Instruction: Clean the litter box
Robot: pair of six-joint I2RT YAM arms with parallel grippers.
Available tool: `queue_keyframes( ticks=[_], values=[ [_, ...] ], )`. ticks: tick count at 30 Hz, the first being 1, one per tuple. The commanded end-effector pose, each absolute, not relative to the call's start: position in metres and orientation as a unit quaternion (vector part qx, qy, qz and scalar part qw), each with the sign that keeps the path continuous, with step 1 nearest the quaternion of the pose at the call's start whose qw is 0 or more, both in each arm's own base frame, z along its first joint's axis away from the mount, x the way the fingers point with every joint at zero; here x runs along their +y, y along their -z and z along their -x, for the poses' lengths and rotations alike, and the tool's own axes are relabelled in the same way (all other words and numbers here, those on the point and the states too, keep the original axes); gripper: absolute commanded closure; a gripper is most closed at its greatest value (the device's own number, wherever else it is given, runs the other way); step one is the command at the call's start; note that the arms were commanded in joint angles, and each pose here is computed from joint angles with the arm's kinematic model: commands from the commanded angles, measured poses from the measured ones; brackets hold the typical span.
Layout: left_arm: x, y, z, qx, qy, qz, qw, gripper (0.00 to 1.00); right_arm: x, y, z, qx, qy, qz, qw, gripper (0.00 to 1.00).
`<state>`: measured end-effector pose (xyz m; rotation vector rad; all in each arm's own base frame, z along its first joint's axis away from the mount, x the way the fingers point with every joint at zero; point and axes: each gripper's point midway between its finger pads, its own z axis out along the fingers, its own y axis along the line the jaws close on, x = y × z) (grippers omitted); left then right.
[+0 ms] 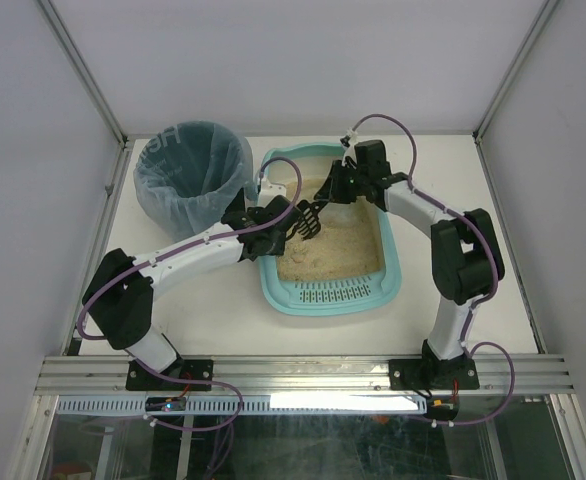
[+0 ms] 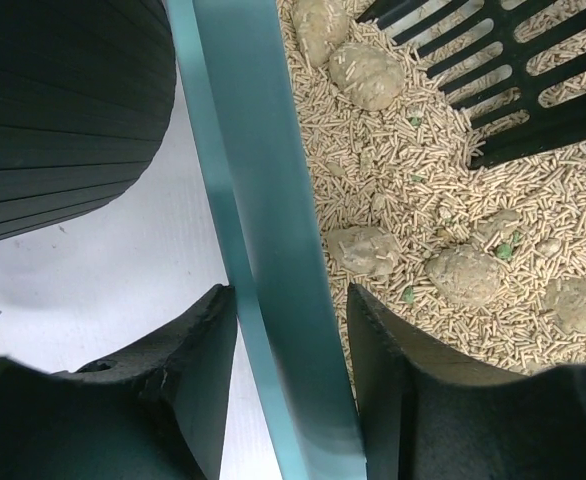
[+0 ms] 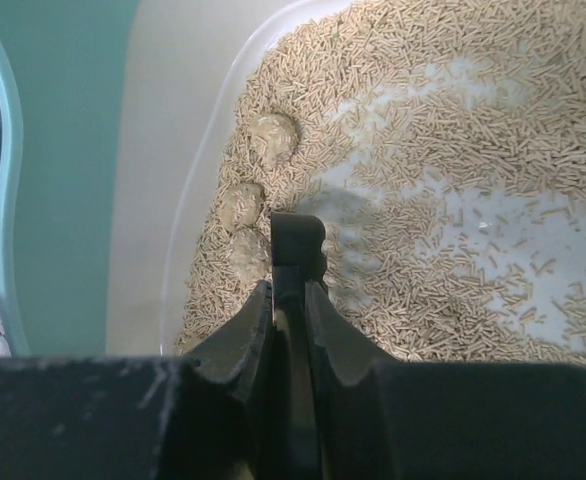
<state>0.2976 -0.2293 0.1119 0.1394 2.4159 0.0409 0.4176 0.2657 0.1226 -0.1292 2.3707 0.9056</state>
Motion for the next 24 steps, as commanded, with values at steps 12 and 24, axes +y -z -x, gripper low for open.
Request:
queue_keyframes(
  ticks=[12,24],
  values=[
    [-0.254,-0.118,-0.31,0.926,0.027,-0.067,0.371,0.66,0.315,-0.117,-0.349,0.861,-0.452,0.094,0.211,1.0],
    [-0.249,-0.126,-0.311,0.921,0.025,-0.059,0.385,0.62,0.295,-0.158,-0.346,0.849,-0.469,0.025,0.244,1.0]
  ],
)
